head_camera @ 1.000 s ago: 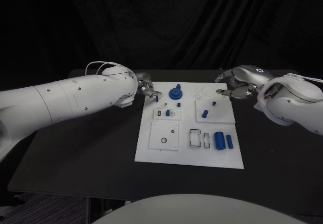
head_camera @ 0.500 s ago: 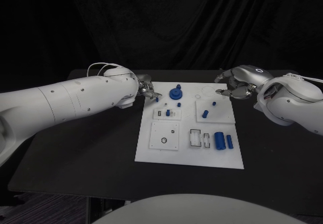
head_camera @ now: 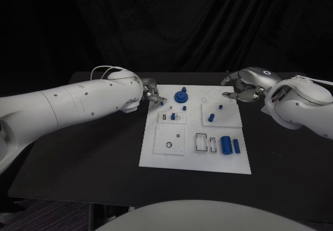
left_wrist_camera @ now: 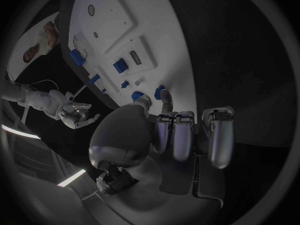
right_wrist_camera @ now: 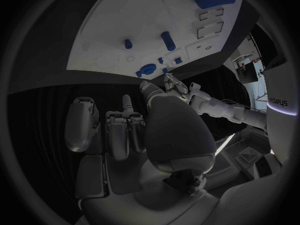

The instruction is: Assemble the parts on the task board

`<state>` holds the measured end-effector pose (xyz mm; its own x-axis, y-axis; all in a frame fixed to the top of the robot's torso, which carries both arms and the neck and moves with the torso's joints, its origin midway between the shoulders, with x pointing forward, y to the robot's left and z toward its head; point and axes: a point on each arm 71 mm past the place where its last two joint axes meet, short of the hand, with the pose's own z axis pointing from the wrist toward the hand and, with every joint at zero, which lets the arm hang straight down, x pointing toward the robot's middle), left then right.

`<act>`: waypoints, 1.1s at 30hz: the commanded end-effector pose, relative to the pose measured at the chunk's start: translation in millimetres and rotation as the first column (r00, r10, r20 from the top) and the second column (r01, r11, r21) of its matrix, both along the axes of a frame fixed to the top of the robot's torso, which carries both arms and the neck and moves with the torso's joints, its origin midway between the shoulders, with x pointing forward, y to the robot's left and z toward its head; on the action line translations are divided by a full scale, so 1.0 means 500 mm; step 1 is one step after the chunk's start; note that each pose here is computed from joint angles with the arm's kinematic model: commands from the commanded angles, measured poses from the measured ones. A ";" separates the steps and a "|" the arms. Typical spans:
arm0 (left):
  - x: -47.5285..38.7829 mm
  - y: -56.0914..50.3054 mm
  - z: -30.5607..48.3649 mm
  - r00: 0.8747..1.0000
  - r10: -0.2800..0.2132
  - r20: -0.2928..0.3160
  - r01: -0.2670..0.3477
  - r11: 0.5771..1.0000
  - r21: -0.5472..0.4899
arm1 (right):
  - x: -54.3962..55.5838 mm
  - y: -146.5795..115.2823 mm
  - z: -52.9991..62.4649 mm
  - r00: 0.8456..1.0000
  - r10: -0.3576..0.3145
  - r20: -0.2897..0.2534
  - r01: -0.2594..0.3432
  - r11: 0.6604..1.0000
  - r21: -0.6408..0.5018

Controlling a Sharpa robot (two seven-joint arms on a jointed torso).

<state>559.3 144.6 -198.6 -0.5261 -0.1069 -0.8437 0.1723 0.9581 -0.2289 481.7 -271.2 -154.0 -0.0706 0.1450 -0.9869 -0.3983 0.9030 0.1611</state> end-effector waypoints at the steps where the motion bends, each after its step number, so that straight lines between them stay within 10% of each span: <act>1: -0.002 -0.005 -0.002 1.000 -0.019 -0.003 0.019 1.000 -0.008 | 0.000 -0.002 -0.002 1.000 -0.012 -0.006 0.012 1.000 -0.005; 33: 0.011 -0.013 -0.003 1.000 -0.010 0.006 0.010 1.000 -0.006 | 0.001 0.000 -0.003 1.000 -0.011 -0.011 0.011 1.000 -0.008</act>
